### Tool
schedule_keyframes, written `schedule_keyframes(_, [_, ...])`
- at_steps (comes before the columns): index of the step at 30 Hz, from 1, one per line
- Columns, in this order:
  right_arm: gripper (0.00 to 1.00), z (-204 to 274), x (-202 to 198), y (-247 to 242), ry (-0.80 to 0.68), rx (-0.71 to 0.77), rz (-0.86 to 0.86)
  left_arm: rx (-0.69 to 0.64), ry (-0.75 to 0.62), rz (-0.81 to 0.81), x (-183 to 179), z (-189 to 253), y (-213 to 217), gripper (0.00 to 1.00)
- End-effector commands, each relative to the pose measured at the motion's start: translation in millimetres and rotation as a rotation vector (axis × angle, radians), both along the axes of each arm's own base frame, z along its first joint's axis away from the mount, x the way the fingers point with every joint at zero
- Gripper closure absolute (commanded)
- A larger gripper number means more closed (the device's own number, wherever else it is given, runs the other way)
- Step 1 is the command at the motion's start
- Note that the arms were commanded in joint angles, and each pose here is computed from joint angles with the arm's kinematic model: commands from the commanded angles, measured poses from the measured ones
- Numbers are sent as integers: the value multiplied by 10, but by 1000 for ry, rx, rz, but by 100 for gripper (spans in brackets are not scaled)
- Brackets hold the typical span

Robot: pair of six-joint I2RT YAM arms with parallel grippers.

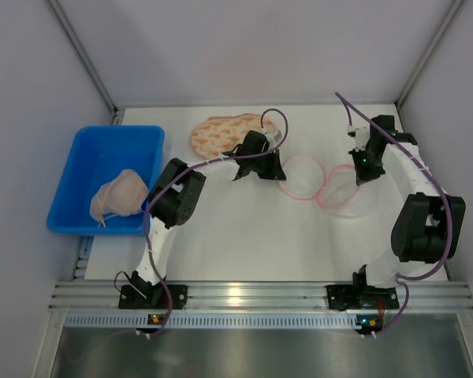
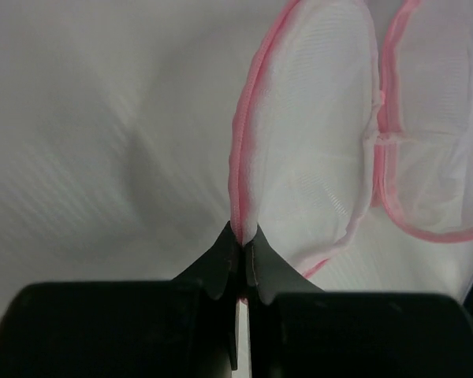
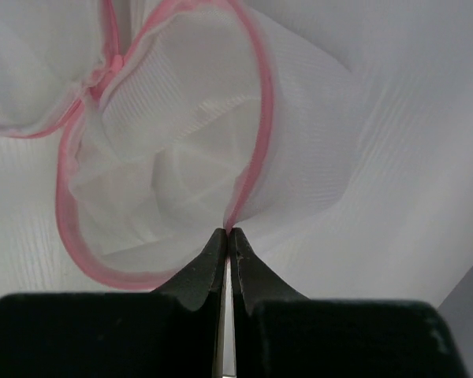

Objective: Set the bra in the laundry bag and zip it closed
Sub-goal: Adjust the laundry bag at the center of the board.

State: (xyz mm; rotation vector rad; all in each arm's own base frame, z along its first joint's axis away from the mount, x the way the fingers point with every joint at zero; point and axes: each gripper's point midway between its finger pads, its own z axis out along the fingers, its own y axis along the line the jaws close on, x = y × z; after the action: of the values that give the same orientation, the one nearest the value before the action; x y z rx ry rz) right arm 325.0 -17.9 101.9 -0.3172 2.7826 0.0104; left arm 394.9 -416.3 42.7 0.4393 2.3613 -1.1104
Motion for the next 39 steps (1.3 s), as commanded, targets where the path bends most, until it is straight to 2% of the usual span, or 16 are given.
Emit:
schedule_keyframes(1, [100, 596, 124, -165, -178, -15, -4, -32, -319, 49, 281, 1196, 169, 100])
schedule_keyframes(5, [100, 703, -9, -395, -207, -34, -33, 65, -462, 64, 251, 1620, 425, 100])
schedule_keyframes(7, [100, 561, -103, -462, -170, -27, -39, 97, -437, 61, 192, 1565, 491, 100])
schedule_keyframes(11, [100, 170, -141, -422, -105, 35, -48, 112, -334, 4, -16, 1152, 425, 100])
schedule_keyframes(16, [100, -221, -24, -411, -68, 69, -82, 116, -167, 4, -51, 545, 303, 100])
schedule_keyframes(18, [100, -342, 5, -433, -53, 64, -90, 110, -133, -3, -40, 362, 247, 100])
schedule_keyframes(24, [99, -442, 125, -542, -64, 30, -138, 126, -125, 26, 102, 200, 216, 100])
schedule_keyframes(27, [87, -409, 149, -582, -57, 22, -151, 120, -138, -5, 82, 303, 223, 78])
schedule_keyframes(28, [78, -367, 156, -575, -63, 31, -151, 111, -179, -31, 73, 490, 241, 60])
schedule_keyframes(29, [73, -253, 197, -571, -89, 35, -149, 109, -202, -45, 56, 615, 254, 52])
schedule_keyframes(30, [59, -185, 185, -567, -95, 40, -151, 108, -225, -57, -8, 873, 304, 47])
schedule_keyframes(31, [52, -111, 193, -538, -106, 52, -147, 125, -267, -78, -29, 998, 354, 38])
schedule_keyframes(33, [39, 138, 266, -541, -157, 54, -143, 130, -333, -93, -130, 1424, 473, 32])
schedule_keyframes(34, [31, 210, 238, -511, -154, 64, -140, 166, -337, -106, -212, 1475, 584, 31])
schedule_keyframes(36, [22, 465, 289, -508, -208, 63, -132, 164, -393, -105, -333, 1822, 758, 26])
schedule_keyframes(39, [7, 787, 302, -430, -268, 94, -112, 230, -390, -87, -486, 2001, 1187, 21])
